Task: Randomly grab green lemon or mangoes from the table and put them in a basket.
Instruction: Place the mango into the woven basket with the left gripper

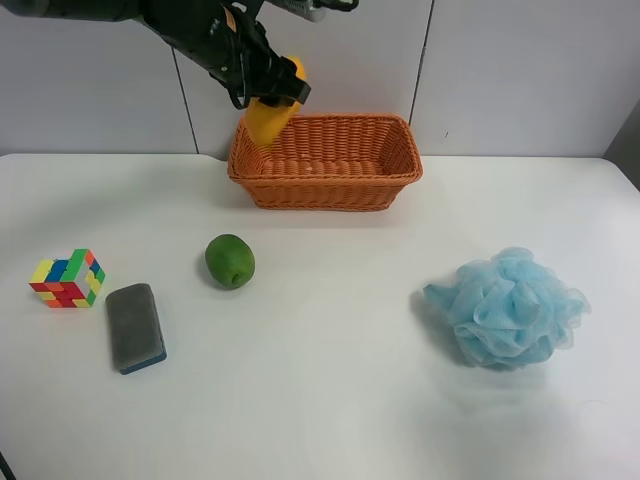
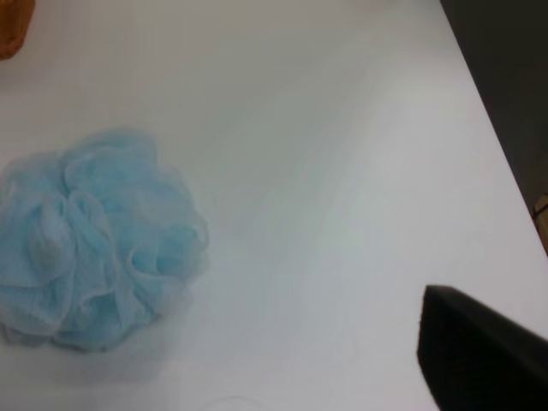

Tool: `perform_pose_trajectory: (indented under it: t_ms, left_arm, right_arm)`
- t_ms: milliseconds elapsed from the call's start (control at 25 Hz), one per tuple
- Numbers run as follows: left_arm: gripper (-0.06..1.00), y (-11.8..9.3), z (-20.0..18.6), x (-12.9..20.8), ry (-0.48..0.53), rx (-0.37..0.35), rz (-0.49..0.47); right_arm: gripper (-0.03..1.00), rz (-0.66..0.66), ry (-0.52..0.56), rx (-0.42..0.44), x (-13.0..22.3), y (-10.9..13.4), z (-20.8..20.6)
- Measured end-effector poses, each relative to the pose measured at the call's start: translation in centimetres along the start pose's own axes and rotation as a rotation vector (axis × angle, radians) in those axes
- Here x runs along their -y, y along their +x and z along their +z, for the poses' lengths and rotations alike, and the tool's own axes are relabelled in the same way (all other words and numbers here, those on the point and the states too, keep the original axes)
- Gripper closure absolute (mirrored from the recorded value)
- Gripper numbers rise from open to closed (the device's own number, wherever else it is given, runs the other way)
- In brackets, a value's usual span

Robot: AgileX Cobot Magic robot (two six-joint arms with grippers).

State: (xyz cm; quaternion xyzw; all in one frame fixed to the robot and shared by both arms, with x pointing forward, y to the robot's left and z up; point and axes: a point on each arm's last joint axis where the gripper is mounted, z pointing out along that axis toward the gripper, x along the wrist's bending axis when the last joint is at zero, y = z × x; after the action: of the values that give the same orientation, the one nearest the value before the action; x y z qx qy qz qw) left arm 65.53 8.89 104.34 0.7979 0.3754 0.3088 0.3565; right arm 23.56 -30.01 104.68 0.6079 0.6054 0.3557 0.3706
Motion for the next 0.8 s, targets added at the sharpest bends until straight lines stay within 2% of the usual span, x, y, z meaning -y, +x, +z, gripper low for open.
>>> perform_pose_trajectory:
  t_ms: [120,240,520,560,640,680,720,800]
  left_arm:
    - [0.41,0.2,1.8,0.6,-0.063,-0.011,0.053]
    - [0.41,-0.4,3.8,1.7,-0.084,-0.002,0.068]
    - [0.45,-1.3,6.6,4.0,-0.05,0.02,0.06]
    - [0.53,-1.3,6.6,4.0,-0.049,0.02,0.06]
    - [0.78,-1.3,6.6,4.0,-0.051,0.02,0.058]
    - [0.85,-1.3,6.6,4.0,-0.054,0.02,0.058]
    - [0.89,-1.3,6.6,4.0,-0.055,0.02,0.058]
    - [0.88,-1.3,6.6,3.9,-0.056,0.02,0.053]
  right_arm:
    - [-0.01,0.0,0.0,0.0,0.0,0.0,0.0]
    - [-0.01,0.0,0.0,0.0,0.0,0.0,0.0]
    - [-0.01,0.0,0.0,0.0,0.0,0.0,0.0]
    - [-0.01,0.0,0.0,0.0,0.0,0.0,0.0]
    - [-0.01,0.0,0.0,0.0,0.0,0.0,0.0]
    - [-0.01,0.0,0.0,0.0,0.0,0.0,0.0]
    - [-0.01,0.0,0.0,0.0,0.0,0.0,0.0]
    - [-0.01,0.0,0.0,0.0,0.0,0.0,0.0]
